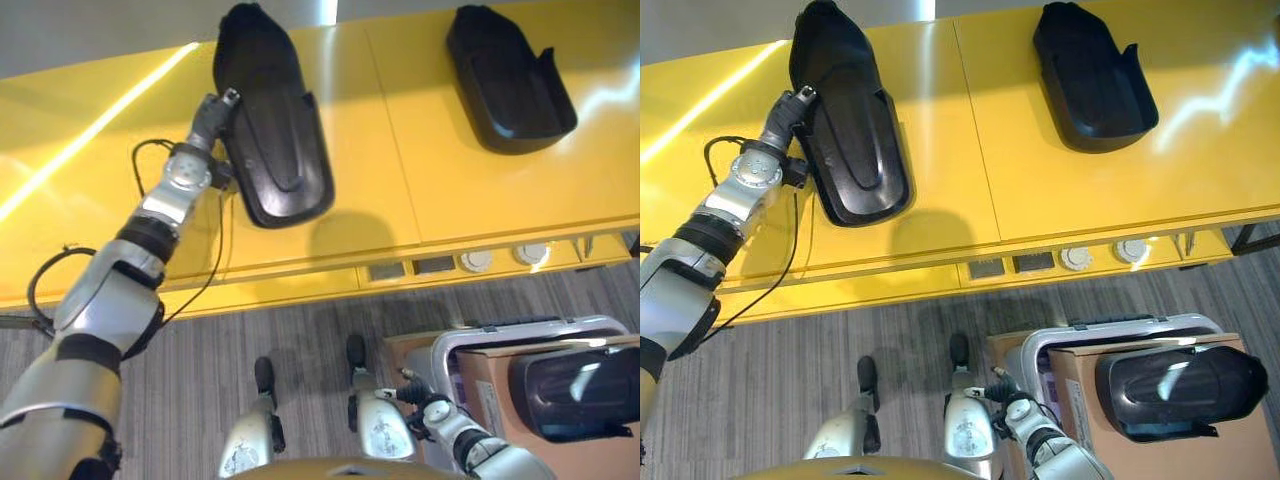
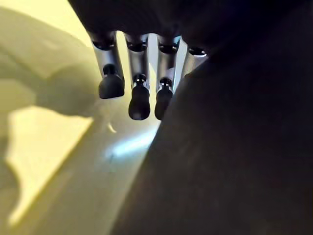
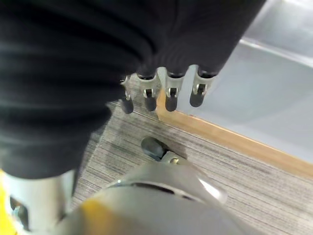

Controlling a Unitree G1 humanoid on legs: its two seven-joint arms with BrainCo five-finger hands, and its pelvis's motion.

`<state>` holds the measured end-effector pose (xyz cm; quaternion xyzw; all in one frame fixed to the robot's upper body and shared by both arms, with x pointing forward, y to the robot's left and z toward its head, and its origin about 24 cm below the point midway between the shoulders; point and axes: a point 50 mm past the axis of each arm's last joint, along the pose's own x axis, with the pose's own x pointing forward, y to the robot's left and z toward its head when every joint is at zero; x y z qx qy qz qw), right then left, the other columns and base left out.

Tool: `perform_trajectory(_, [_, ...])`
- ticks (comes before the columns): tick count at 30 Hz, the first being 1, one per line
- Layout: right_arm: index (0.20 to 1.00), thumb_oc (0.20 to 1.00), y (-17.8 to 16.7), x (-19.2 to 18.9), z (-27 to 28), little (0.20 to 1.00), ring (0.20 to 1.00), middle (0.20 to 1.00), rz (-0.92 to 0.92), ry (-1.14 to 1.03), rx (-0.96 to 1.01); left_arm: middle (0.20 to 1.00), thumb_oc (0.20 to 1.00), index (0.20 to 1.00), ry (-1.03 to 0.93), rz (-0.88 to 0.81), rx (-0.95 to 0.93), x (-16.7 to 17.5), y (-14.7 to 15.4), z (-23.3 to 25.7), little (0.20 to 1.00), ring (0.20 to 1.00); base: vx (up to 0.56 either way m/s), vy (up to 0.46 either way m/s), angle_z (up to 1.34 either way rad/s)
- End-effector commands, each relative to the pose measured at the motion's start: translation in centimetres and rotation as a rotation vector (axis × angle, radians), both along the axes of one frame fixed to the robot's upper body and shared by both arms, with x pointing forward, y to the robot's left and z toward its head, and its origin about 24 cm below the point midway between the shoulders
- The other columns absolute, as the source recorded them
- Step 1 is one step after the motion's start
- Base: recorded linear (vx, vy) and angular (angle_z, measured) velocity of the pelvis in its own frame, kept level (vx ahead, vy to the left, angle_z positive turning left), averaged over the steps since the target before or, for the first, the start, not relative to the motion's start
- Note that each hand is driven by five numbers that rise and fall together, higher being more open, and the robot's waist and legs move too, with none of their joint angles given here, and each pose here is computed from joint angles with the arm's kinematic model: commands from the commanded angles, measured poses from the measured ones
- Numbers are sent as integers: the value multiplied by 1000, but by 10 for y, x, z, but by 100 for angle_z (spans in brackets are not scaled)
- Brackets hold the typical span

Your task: Move parts from the plastic box to the shelf.

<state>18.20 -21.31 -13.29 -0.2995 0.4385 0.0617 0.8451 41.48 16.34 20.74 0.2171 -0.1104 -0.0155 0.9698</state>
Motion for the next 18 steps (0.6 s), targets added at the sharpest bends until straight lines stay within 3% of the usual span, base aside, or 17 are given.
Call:
perform_trajectory(1, [1000, 1000, 4, -13, -8, 1000, 1000, 1000, 64, 71, -42, 200, 200, 200, -156, 41, 1, 5, 4, 60, 200, 200, 0, 0, 0])
perform_trajectory(7, [1000, 1000, 10, -7, -6, 1000, 1000, 1000, 74, 42, -20, 200, 200, 200, -170, 36, 61, 6, -6, 64, 200, 200, 0, 0, 0])
perform_trajectory(8, [1000, 1000, 10, -7, -6, 1000, 1000, 1000, 74, 42, -20, 260, 260, 260, -170, 36, 61, 6, -6, 64, 260, 260, 0, 0, 0])
perform_trajectory(9, [1000, 1000, 10, -7, -6, 1000, 1000, 1000, 77, 41, -17, 438, 438, 438, -174, 38, 70, 5, -6, 64, 438, 438, 0, 0, 0])
perform_trajectory(11, [1000, 1000, 11, -7, -6, 1000, 1000, 1000, 78, 41, -16, 561, 561, 561, -175, 41, 67, 6, -6, 64, 561, 561, 0, 0, 0])
perform_trajectory(12, [1000, 1000, 9, -9, -7, 1000, 1000, 1000, 69, 48, -17, 1000, 1000, 1000, -171, 43, 101, 6, -6, 63, 1000, 1000, 0, 0, 0])
perform_trajectory(18, [1000, 1000, 8, -12, -8, 1000, 1000, 1000, 56, 54, -10, 1000, 1000, 1000, -181, 68, 113, 6, -4, 66, 1000, 1000, 1, -2, -1])
